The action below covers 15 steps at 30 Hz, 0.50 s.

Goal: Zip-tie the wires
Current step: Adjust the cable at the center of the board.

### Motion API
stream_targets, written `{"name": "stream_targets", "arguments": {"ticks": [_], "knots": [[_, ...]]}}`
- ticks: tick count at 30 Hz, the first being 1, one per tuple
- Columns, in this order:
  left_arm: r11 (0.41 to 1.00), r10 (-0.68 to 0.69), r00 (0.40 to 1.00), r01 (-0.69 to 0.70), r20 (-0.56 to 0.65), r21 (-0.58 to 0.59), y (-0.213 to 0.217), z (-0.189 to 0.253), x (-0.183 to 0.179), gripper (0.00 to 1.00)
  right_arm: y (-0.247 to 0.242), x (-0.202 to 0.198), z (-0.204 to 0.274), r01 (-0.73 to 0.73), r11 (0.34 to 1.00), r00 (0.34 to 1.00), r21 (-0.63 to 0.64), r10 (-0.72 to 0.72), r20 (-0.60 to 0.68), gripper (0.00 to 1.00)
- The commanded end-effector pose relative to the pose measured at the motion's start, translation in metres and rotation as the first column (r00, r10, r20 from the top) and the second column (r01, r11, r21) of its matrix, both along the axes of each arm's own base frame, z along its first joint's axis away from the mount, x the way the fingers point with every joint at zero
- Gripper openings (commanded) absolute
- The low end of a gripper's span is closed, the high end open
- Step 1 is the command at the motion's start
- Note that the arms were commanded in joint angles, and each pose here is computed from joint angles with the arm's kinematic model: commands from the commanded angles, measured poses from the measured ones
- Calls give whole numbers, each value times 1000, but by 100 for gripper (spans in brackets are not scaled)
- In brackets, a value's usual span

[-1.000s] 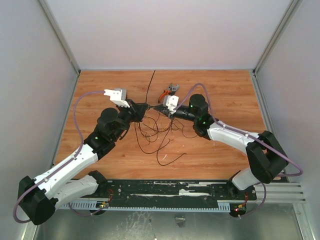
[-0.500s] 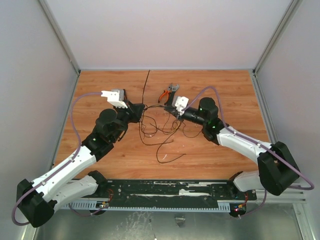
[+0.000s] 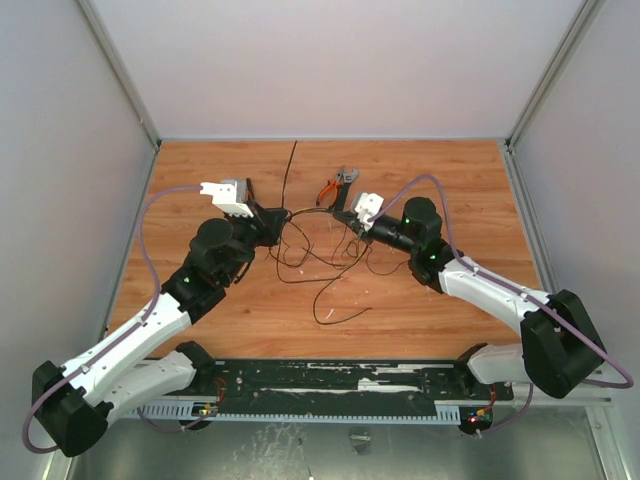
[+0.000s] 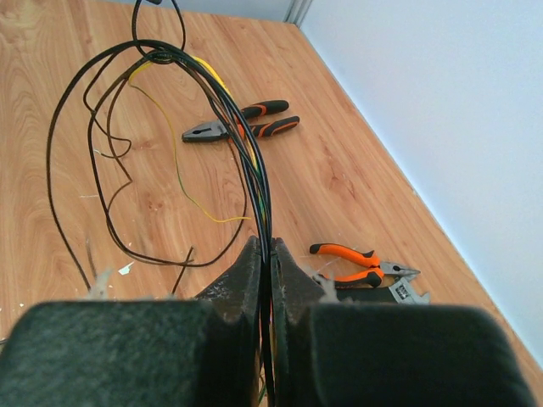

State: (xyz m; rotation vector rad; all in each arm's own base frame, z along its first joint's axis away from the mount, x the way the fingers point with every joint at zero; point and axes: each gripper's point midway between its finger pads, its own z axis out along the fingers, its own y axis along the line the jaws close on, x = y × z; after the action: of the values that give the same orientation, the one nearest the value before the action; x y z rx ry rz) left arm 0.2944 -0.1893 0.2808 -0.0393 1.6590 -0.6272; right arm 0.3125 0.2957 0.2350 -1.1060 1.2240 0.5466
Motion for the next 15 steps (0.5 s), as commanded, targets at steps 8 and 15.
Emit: {"name": "stream_targets", "arguments": {"ticks": [8,15], "knots": [[999,33,998,-33,52,2,10,17,2,0,-3,2,3,16,999,1000,30,-15,-25,0],[1000,21,998,-21,59,-2,6,20,4,0,5,-9,1,-66,997,997,33,68,-49,26]]}}
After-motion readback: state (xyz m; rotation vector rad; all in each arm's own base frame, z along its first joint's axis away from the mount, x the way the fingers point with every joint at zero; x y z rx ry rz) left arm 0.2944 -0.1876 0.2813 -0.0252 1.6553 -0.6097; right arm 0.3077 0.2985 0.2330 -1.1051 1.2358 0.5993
